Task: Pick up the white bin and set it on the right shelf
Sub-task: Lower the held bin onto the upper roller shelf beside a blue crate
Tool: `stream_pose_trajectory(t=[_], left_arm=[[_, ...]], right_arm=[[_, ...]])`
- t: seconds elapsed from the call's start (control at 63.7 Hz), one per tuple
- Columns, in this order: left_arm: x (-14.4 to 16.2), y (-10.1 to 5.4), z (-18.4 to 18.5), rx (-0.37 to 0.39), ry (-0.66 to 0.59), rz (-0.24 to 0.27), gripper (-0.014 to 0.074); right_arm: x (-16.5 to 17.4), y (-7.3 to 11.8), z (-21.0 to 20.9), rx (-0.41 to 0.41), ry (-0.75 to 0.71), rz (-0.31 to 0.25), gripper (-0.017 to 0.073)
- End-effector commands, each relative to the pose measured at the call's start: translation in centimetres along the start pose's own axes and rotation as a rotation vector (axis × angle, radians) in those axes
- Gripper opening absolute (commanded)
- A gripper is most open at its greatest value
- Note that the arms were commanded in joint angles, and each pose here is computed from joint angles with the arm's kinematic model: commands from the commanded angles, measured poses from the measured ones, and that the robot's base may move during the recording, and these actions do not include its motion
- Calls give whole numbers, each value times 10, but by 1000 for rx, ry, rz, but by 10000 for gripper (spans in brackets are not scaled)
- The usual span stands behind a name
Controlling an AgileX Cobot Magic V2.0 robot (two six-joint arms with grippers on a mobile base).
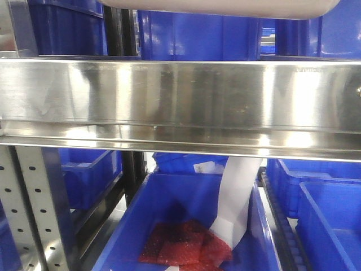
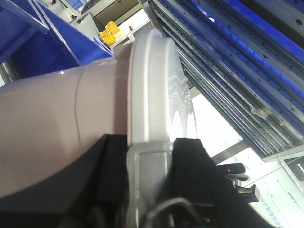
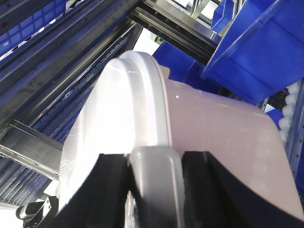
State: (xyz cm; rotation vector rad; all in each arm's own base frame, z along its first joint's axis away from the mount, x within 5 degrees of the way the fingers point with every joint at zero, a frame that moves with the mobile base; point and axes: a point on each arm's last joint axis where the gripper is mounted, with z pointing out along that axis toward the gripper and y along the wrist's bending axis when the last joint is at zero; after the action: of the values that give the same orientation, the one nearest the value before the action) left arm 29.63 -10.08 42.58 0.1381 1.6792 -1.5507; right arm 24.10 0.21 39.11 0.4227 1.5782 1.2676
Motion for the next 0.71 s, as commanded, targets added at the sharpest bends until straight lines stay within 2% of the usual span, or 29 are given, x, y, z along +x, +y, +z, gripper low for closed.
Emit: stream_pose_trajectory(t=[0.0, 0.204, 0.267, 0.361, 0.486, 0.581, 0.69], left_arm=[[15, -68, -6, 413, 147, 7, -126], [10, -58, -1, 341, 100, 12, -126], [9, -48, 3, 302, 99, 27, -126], [10, -30, 10, 243, 119, 16, -126], [13, -10, 18, 213, 145, 6, -126], [13, 0, 22, 203, 150, -9, -122], [15, 6, 24, 181, 170, 34, -83]], right_arm=[[7, 37, -3, -219, 79, 3, 67], [6, 32, 0, -200, 70, 12, 67], [5, 28, 2, -190, 72, 20, 67], [3, 18, 8, -170, 79, 39, 67], [1, 3, 17, -141, 99, 42, 67], [1, -7, 22, -134, 117, 44, 69], [2, -15, 27, -130, 135, 31, 87]])
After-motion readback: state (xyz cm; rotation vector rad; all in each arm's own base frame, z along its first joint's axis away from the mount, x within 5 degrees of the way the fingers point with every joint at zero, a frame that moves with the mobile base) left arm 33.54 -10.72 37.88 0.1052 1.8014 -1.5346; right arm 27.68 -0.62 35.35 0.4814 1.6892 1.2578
